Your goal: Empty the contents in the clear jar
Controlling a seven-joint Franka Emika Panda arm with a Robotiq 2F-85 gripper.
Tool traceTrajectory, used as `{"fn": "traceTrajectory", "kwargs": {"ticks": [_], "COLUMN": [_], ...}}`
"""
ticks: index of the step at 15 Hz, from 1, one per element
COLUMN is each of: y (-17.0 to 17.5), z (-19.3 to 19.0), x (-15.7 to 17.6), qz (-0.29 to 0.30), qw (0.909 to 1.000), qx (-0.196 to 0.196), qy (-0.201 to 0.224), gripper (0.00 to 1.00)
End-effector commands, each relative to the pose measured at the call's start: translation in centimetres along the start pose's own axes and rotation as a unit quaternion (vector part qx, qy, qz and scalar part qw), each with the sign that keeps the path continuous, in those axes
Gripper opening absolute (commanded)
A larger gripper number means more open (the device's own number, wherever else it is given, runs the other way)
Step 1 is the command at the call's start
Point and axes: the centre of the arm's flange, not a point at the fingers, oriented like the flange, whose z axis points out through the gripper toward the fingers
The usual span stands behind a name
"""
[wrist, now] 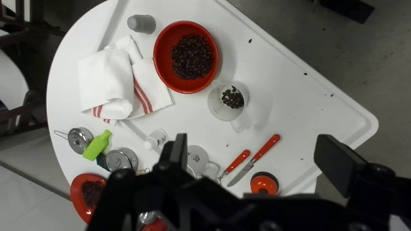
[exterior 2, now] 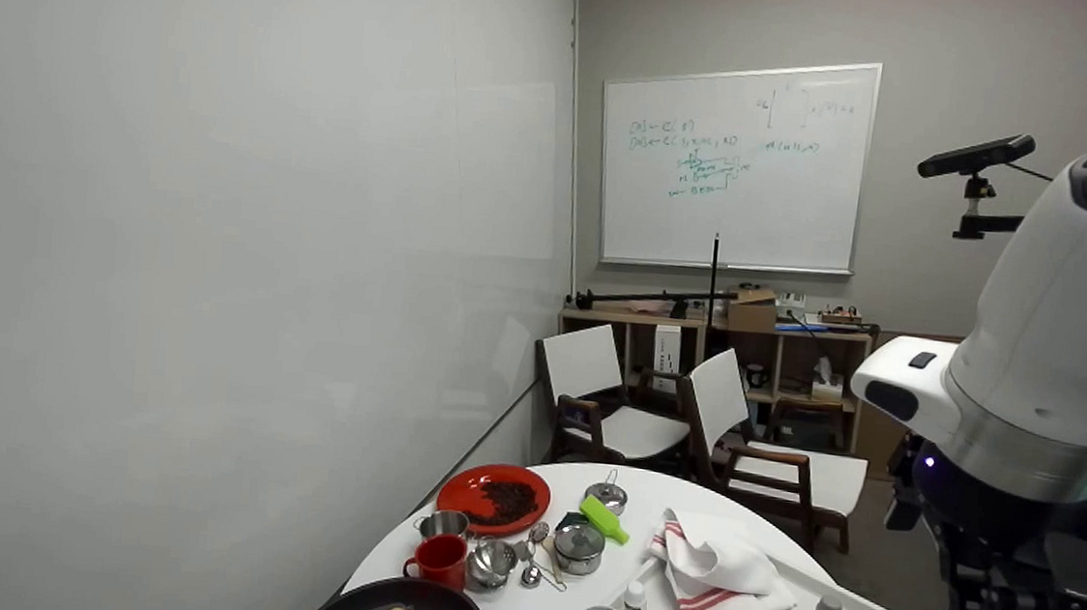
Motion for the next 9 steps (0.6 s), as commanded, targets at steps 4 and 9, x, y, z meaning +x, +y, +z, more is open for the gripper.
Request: {"fn": "traceTrajectory", "kwargs": {"ticks": [4,9], "y": [0.8,1.1], "z": [-0.2,2.6], "x": [-1.0,-0.5], "qz": [0.007,-0.02], "qw": [0.9999,0.9994], "qx": [-0.01,-0.007], "qy": [-0.003,-0.029], "gripper": [1.0,1.0]}}
